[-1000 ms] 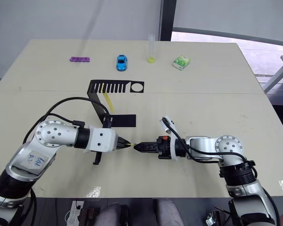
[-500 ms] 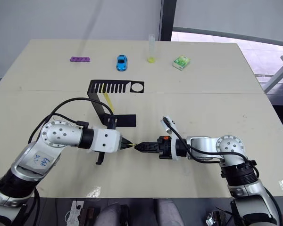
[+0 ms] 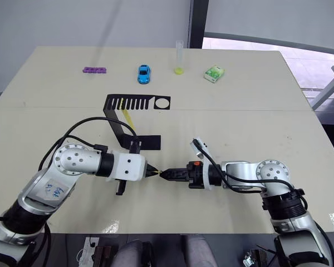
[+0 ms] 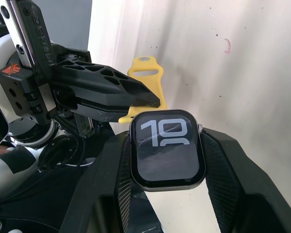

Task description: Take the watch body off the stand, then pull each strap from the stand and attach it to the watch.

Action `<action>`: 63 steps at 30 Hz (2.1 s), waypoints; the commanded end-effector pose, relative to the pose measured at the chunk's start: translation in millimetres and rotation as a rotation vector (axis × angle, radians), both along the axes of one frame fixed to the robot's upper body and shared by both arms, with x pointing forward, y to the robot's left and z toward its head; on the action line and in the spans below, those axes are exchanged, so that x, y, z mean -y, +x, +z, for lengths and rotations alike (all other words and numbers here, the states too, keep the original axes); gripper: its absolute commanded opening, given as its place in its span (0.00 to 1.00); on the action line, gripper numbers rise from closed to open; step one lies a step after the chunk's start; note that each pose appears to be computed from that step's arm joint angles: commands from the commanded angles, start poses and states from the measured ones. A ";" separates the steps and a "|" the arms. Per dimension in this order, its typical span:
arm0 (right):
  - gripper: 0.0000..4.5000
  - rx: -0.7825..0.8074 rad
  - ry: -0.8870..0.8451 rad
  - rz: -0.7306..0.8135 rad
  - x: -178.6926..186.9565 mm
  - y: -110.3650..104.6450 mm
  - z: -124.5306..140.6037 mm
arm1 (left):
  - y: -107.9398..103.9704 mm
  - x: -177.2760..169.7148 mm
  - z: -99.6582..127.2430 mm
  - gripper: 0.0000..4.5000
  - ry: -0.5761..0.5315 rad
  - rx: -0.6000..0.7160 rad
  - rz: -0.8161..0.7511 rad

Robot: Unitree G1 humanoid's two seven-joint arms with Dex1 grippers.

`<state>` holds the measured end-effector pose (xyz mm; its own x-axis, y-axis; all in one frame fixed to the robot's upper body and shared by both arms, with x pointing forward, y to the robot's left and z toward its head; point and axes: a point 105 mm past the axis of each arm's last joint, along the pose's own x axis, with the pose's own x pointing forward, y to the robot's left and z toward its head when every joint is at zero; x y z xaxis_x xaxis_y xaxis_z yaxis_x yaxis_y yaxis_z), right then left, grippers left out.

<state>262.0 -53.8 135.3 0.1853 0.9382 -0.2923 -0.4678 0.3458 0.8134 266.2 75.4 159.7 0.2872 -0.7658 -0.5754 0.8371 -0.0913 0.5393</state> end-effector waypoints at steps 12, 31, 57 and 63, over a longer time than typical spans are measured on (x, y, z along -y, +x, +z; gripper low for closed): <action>0.36 0.020 0.083 0.141 -19.5 -21.3 16.7 | 0.5 13.7 10.5 0.00 -0.044 0.066 -0.029; 0.36 0.022 0.082 0.146 -20.3 -21.7 16.9 | 2.7 12.4 10.1 0.00 -0.050 0.073 -0.022; 0.36 0.027 0.085 0.145 -20.4 -21.2 16.8 | -0.1 -3.1 19.4 0.40 -0.052 0.043 0.000; 0.36 0.046 0.087 0.127 -14.1 -17.7 19.5 | -19.1 -66.6 28.1 1.00 0.038 -0.070 0.107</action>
